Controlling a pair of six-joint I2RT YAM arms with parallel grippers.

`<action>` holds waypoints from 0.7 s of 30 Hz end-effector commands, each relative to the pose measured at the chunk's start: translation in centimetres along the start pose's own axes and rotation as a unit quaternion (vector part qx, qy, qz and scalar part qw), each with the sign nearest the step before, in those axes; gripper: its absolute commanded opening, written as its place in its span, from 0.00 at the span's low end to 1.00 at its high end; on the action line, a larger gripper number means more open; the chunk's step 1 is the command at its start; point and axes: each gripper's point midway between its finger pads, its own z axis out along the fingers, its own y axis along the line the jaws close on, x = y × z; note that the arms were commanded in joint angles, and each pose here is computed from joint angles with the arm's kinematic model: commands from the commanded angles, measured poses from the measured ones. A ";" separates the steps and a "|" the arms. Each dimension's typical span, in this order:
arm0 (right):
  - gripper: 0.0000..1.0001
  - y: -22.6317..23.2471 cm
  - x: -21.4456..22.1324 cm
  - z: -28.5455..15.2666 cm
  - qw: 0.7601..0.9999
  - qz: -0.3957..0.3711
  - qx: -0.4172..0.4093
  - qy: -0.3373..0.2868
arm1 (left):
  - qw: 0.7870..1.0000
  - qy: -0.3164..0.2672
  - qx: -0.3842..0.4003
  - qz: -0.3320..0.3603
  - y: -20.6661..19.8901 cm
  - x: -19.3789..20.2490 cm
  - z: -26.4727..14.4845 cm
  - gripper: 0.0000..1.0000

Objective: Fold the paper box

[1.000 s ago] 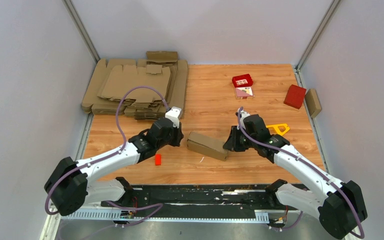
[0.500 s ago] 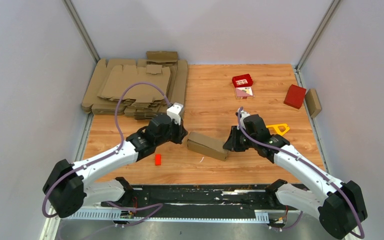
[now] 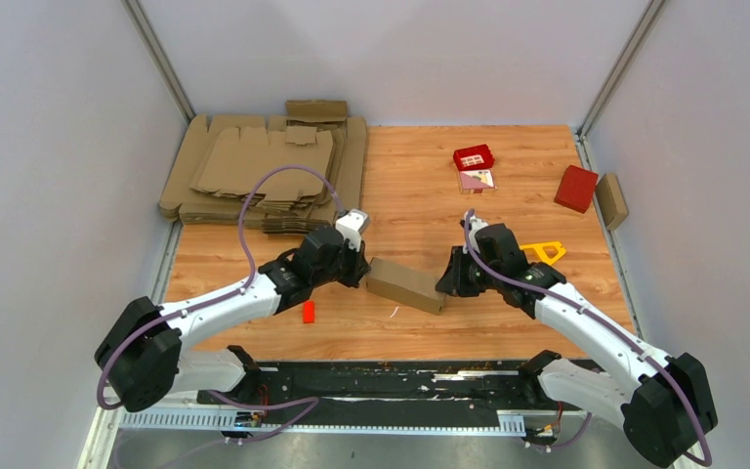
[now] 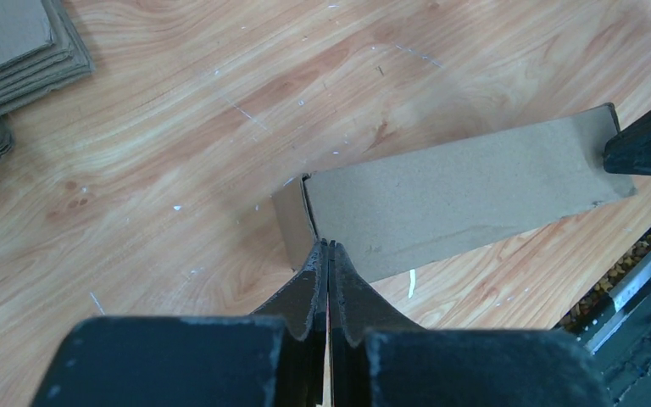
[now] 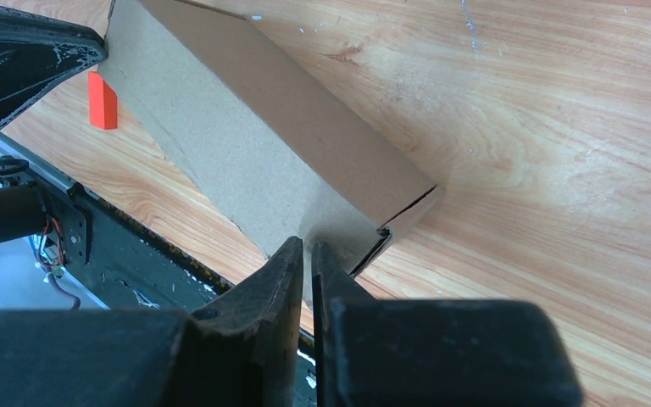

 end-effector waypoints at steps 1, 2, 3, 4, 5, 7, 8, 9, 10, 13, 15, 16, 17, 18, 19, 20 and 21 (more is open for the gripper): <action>0.12 -0.9 0.6 -0.7 0.999 -0.010 0.026 0.018 | 0.996 0.070 -0.056 0.025 3.0 4.4 0.2 0.00; 0.12 -0.6 0.3 -0.8 1.000 -0.012 0.024 0.015 | 0.996 0.072 -0.054 0.025 2.9 4.5 0.3 0.00; 0.13 -0.4 0.0 -1.1 1.000 -0.014 0.023 0.014 | 0.996 0.071 -0.052 0.024 2.8 4.5 0.4 0.00; 0.13 -0.1 -0.3 -1.4 1.000 -0.018 0.021 0.013 | 0.996 0.068 -0.050 0.024 2.7 4.3 0.4 0.00; 0.14 0.3 -0.7 -1.8 1.000 -0.021 0.015 0.010 | 0.996 0.065 -0.048 0.025 2.6 4.1 0.5 0.00; 0.17 1.3 -1.5 -2.8 1.000 -0.027 0.004 -0.003 | 0.997 0.061 -0.049 0.025 2.6 3.8 0.5 0.00; 0.17 1.7 -1.9 -3.3 1.000 -0.029 -0.001 -0.010 | 0.997 0.060 -0.048 0.027 2.5 3.6 0.5 0.00; 0.18 2.0 -2.3 -3.8 0.999 -0.032 -0.005 -0.019 | 0.997 0.060 -0.047 0.027 2.5 3.5 0.5 0.00; 0.18 2.2 -2.5 -4.2 0.999 -0.033 -0.007 -0.024 | 0.997 0.060 -0.047 0.028 2.5 3.5 0.5 0.00; 0.18 2.1 -2.4 -4.4 0.999 -0.030 -0.011 -0.034 | 0.997 0.060 -0.046 0.028 2.4 3.4 0.5 0.00; 0.18 1.7 -1.7 -3.7 0.999 -0.024 -0.011 -0.029 | 0.997 0.059 -0.045 0.028 2.4 3.4 0.5 0.00; 0.18 1.3 -1.2 -3.2 1.000 -0.020 -0.008 -0.022 | 0.997 0.058 -0.043 0.027 2.3 3.4 0.5 0.00; 0.18 1.0 -0.7 -2.7 1.000 -0.019 -0.006 -0.013 | 0.997 0.058 -0.043 0.026 2.3 3.4 0.5 0.00; 0.17 0.7 -0.2 -2.2 1.000 -0.015 -0.002 -0.002 | 0.997 0.057 -0.042 0.026 2.3 3.4 0.4 0.00; 0.17 0.3 0.2 -1.7 1.000 -0.014 0.003 0.010 | 0.997 0.056 -0.040 0.025 2.2 3.4 0.4 0.00; 0.17 0.0 0.6 -1.4 1.000 -0.014 0.008 0.020 | 0.997 0.056 -0.040 0.025 2.2 3.3 0.4 0.00; 0.18 -0.3 0.9 -1.1 0.999 -0.018 0.013 0.030 | 0.997 0.056 -0.038 0.026 2.1 3.3 0.4 0.00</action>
